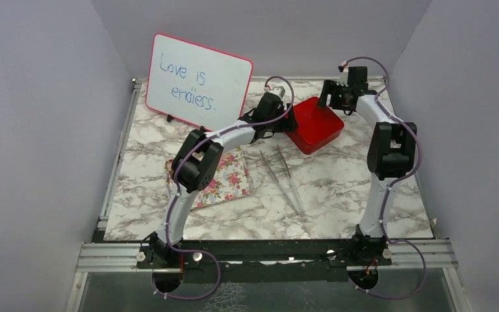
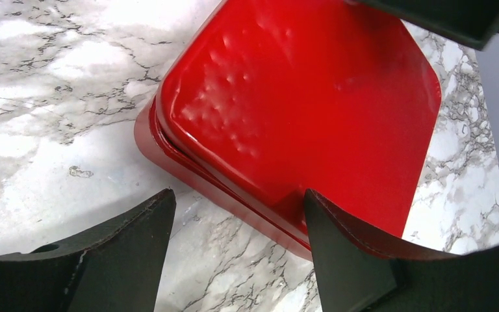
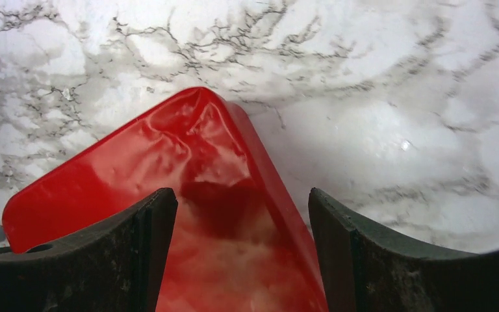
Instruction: Pack the chocolate
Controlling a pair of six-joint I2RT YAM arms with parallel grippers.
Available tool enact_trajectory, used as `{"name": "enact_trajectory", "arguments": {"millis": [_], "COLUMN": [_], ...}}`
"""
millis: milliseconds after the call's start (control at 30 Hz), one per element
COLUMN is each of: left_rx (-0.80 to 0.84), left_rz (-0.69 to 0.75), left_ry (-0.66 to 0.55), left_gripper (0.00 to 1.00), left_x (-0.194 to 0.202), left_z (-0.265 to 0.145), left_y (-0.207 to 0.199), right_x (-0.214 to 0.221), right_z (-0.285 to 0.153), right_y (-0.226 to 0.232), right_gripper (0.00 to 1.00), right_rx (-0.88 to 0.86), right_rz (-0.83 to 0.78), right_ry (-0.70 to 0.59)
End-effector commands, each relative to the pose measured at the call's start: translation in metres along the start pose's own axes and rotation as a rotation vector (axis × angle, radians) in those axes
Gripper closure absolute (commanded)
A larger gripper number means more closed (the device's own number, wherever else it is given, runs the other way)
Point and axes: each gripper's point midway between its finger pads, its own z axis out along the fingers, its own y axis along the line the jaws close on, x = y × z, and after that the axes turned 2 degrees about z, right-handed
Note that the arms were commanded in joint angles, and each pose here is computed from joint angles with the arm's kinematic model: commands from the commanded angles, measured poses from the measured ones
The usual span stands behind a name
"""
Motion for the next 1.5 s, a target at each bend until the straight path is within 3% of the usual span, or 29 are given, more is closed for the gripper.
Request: {"name": "enact_trajectory", "arguments": {"millis": [0, 133, 267, 500, 700, 800, 967, 1267, 1467], "left_rx": [0.012, 0.036, 0.052, 0.070, 0.061, 0.074, 0.050, 0.010, 0.006], "left_rz": [0.005, 0.007, 0.009, 0.011, 0.019, 0.009, 0.016, 0.035, 0.026], "left_ry": [-0.014, -0.024, -0.025, -0.008, -0.013, -0.015, 0.002, 0.004, 0.007], "left_gripper": [0.27, 0.30, 0.33, 0.31, 0.65, 0.74, 0.71, 0.69, 0.68], "left_x": [-0.006, -0.007, -0.007, -0.002, -0.002, -0.003, 0.003, 0.005, 0.010], "left_z": [0.005, 0.009, 0.012, 0.015, 0.020, 0.021, 0.021, 0.016, 0.016], "left_y": [-0.003, -0.006, -0.008, -0.011, -0.008, -0.011, -0.006, 0.004, 0.007], "right_x": [0.000, 0.020, 0.038, 0.058, 0.069, 0.068, 0.066, 0.008, -0.002], "right_z": [0.017, 0.010, 0.003, -0.003, -0.015, -0.016, -0.011, -0.047, -0.060], "right_y": [0.030, 0.054, 0.057, 0.062, 0.058, 0.055, 0.041, 0.014, 0.013], "right_gripper": [0.23, 0.26, 0.29, 0.32, 0.33, 0.33, 0.34, 0.31, 0.38], "right_rx": [-0.201, -0.382, -0.427, -0.495, -0.451, -0.413, -0.309, 0.008, 0.048], "right_rz": [-0.083, -0.148, -0.204, -0.232, -0.179, -0.121, -0.072, 0.096, 0.128], "right_ry": [0.028, 0.079, 0.099, 0.150, 0.158, 0.137, 0.135, 0.056, 0.044]}}
